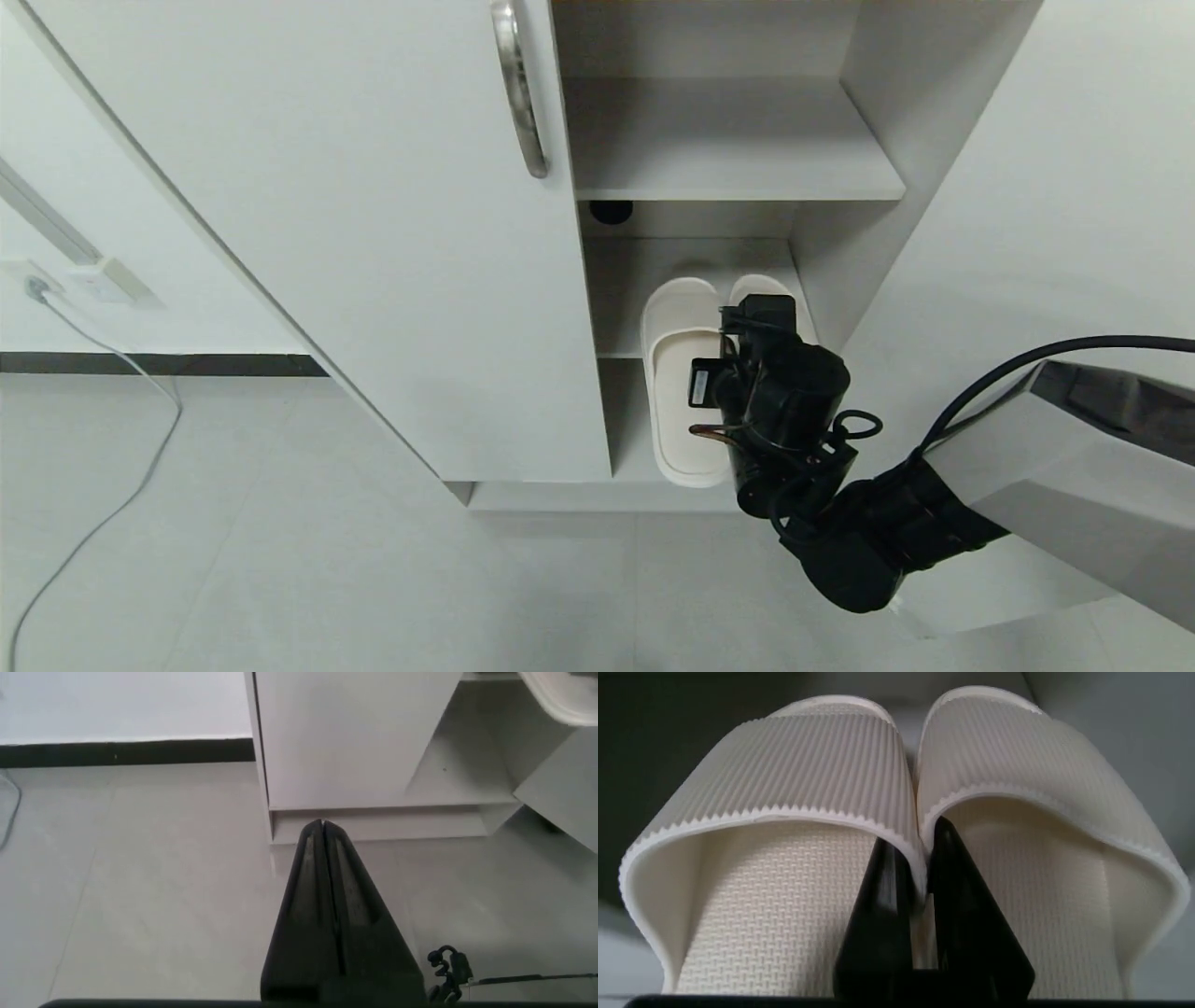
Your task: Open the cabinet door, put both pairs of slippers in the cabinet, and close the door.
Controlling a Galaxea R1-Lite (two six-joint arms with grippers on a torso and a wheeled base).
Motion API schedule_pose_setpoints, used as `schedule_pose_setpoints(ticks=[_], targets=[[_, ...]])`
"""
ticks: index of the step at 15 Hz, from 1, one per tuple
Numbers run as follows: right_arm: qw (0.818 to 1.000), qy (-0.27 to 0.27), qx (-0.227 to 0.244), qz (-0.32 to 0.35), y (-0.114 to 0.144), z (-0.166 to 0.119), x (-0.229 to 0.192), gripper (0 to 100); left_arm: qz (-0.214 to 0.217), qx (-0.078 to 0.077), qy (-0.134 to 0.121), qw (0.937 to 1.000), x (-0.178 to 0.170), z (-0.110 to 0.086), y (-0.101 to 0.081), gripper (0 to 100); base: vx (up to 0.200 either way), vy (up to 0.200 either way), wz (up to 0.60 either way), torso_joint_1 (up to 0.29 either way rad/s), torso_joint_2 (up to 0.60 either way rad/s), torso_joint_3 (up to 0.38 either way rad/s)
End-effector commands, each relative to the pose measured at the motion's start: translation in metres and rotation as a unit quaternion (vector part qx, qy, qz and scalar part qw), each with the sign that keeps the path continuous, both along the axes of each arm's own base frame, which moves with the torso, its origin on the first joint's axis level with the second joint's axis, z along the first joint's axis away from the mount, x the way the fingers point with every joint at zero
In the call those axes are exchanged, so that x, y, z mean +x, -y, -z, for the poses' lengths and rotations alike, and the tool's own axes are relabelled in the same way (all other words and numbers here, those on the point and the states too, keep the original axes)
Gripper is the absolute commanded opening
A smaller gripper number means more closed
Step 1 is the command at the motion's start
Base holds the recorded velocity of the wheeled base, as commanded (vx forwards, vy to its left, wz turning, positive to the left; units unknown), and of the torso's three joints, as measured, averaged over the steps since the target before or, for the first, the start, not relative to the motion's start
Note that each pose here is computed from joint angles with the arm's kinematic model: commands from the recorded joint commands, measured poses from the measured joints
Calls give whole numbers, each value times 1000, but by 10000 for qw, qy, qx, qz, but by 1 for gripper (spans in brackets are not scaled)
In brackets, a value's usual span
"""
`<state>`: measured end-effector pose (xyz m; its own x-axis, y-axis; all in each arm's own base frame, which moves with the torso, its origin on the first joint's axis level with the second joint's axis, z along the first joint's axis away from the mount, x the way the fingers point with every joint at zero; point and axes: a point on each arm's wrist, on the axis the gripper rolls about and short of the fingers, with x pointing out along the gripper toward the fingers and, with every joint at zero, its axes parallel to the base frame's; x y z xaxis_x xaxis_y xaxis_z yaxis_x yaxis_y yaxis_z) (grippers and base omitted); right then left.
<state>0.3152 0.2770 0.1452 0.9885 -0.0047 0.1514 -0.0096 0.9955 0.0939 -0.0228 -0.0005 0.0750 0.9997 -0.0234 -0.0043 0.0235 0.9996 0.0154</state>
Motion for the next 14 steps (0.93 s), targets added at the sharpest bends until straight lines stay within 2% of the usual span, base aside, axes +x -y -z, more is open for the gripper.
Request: schedule_pose_setpoints(ticks=[1, 3, 10, 14], targets=[[10000, -39, -32, -1, -1, 5, 1, 0, -2, -1, -2, 10000, 0, 0, 0, 0, 200, 0, 0, 2, 2, 7], [9999, -84, -82, 1, -2, 10, 2, 0, -2, -1, -2, 10000, 0, 0, 0, 0, 200, 0, 0, 5, 2, 2], [9994, -228, -254, -97, -2, 20, 8, 0, -2, -9, -2, 10000, 0, 0, 0, 0, 0, 0, 0, 0, 0, 0], [9994, -191, -277, -22, 0, 36, 45, 0, -2, -16, -10, 10000, 0, 0, 0, 0, 0, 0, 0, 0, 0, 0]])
